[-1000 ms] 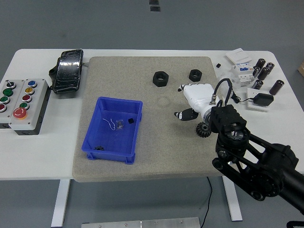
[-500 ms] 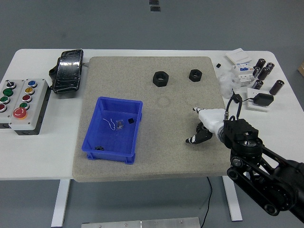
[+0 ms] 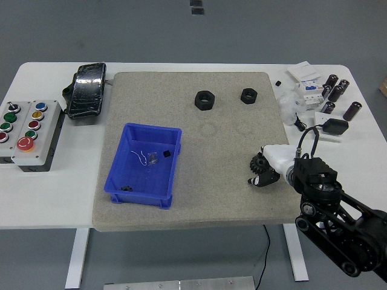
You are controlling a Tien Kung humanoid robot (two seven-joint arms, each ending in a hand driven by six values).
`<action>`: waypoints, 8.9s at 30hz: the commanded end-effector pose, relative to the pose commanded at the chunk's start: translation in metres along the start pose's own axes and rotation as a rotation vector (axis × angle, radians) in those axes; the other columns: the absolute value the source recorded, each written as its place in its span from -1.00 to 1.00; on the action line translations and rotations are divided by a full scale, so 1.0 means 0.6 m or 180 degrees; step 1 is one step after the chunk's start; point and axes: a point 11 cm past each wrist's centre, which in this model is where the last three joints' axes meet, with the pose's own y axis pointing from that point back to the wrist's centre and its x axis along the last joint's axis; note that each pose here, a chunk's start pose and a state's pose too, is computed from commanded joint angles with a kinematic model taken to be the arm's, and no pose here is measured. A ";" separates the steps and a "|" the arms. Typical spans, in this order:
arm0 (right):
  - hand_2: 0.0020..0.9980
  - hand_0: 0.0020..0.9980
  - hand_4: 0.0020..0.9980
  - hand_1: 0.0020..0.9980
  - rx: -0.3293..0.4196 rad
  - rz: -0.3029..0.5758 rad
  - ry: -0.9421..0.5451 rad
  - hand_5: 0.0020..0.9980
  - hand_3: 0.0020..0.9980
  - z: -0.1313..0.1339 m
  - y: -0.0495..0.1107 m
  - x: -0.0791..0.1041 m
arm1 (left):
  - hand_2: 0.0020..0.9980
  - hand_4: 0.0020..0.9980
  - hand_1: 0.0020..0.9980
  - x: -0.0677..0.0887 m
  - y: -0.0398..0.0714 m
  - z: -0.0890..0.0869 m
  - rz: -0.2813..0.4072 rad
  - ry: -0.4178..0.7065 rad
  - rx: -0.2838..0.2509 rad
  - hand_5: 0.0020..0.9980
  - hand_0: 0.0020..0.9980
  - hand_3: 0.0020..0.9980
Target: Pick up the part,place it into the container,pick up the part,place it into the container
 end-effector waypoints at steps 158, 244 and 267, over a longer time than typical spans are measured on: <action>0.29 -0.40 0.17 0.08 0.2108 0.0690 0.0555 -0.33 0.35 -0.343 0.065 0.073 | 0.10 0.44 0.11 0.001 0.002 0.012 -0.0013 -0.0048 -0.0050 -0.27 0.23 0.26; 0.47 0.18 0.80 0.39 0.1182 0.1244 -0.4027 0.15 0.57 0.065 0.004 -0.009 | 0.10 0.41 0.11 0.005 -0.002 -0.012 0.0003 -0.0050 0.0007 -0.31 0.23 0.25; 0.65 0.51 1.00 0.57 0.1776 0.1220 -0.4855 1.00 0.75 0.075 0.017 0.013 | 0.09 0.40 0.12 0.003 -0.002 -0.012 0.0001 -0.0045 0.0004 -0.31 0.23 0.25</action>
